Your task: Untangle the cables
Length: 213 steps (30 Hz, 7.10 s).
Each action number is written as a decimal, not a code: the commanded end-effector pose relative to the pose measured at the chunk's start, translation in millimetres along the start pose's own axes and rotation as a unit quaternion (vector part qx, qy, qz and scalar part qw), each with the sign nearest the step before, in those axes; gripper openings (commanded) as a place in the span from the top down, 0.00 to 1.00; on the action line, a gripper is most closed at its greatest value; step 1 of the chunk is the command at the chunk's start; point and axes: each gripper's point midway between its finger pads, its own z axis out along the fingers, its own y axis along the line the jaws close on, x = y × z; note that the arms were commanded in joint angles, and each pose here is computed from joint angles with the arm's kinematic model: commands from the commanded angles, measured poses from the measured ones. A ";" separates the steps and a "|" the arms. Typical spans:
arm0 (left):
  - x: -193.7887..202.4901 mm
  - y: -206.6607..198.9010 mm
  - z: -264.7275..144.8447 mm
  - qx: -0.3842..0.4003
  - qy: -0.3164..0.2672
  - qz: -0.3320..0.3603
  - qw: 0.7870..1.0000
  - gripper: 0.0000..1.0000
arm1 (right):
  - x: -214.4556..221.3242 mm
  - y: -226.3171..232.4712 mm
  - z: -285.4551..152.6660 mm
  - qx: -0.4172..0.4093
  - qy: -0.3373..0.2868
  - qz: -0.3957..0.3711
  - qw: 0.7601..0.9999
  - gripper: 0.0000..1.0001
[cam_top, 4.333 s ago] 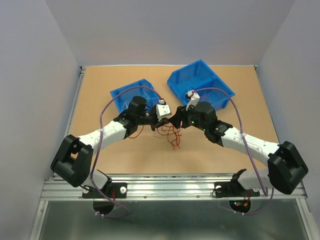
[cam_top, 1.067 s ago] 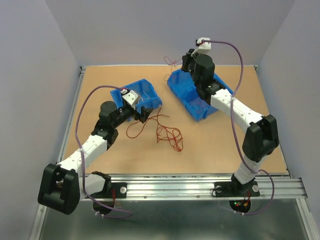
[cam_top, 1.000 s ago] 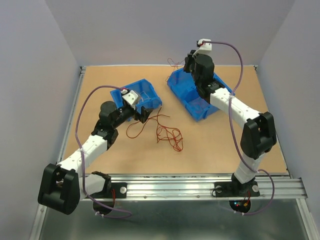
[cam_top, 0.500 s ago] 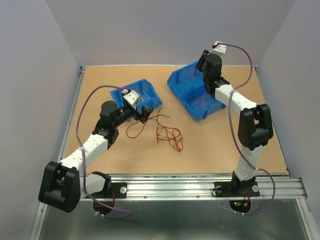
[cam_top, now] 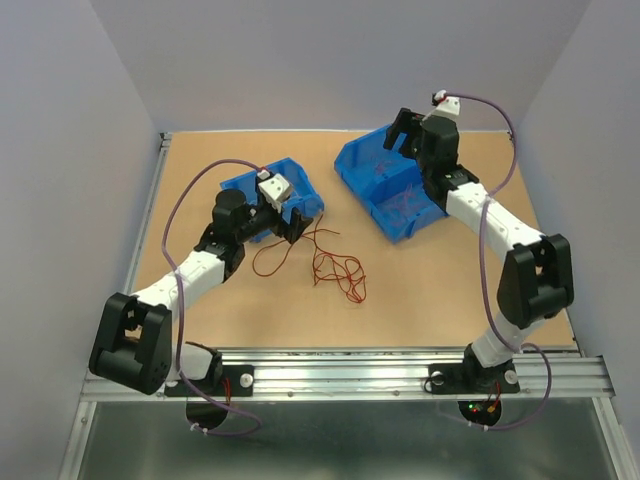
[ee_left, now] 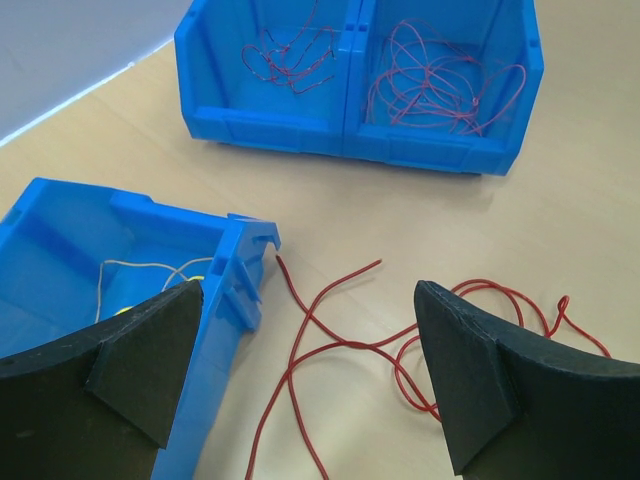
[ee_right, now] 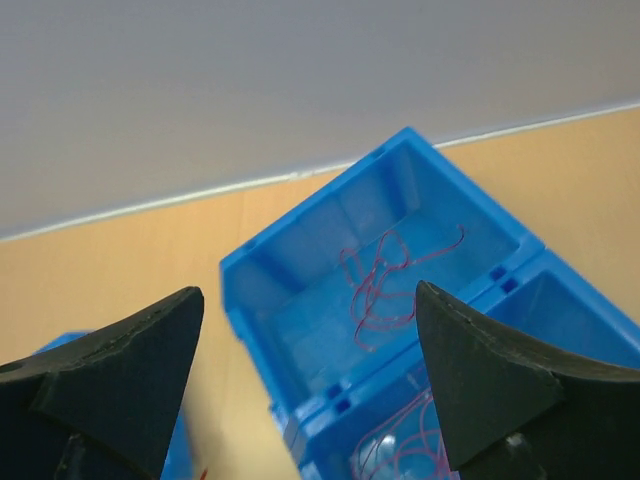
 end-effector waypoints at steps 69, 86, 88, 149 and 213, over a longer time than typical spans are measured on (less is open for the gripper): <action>-55.4 -1.6 -37.9 0.047 -0.110 0.054 0.991 0.02 | -74.0 166.1 -324.0 -0.404 -0.119 -0.033 0.906 1.00; -56.8 -10.8 -42.5 0.065 -0.117 0.064 0.989 0.02 | -228.7 210.4 -323.2 -0.361 -0.218 0.017 0.907 0.99; -58.4 -8.7 -42.8 0.058 -0.120 0.065 0.989 0.02 | -221.3 208.7 -309.6 -0.333 -0.214 0.010 0.918 0.99; -56.4 12.9 -39.7 -0.001 -0.114 0.044 0.993 0.02 | -89.7 2.6 -12.0 -0.033 -0.036 -0.020 0.999 0.99; -53.5 10.0 -36.7 0.012 -0.107 0.044 0.993 0.02 | 31.3 -6.8 -25.4 -0.016 0.183 -0.088 0.979 1.00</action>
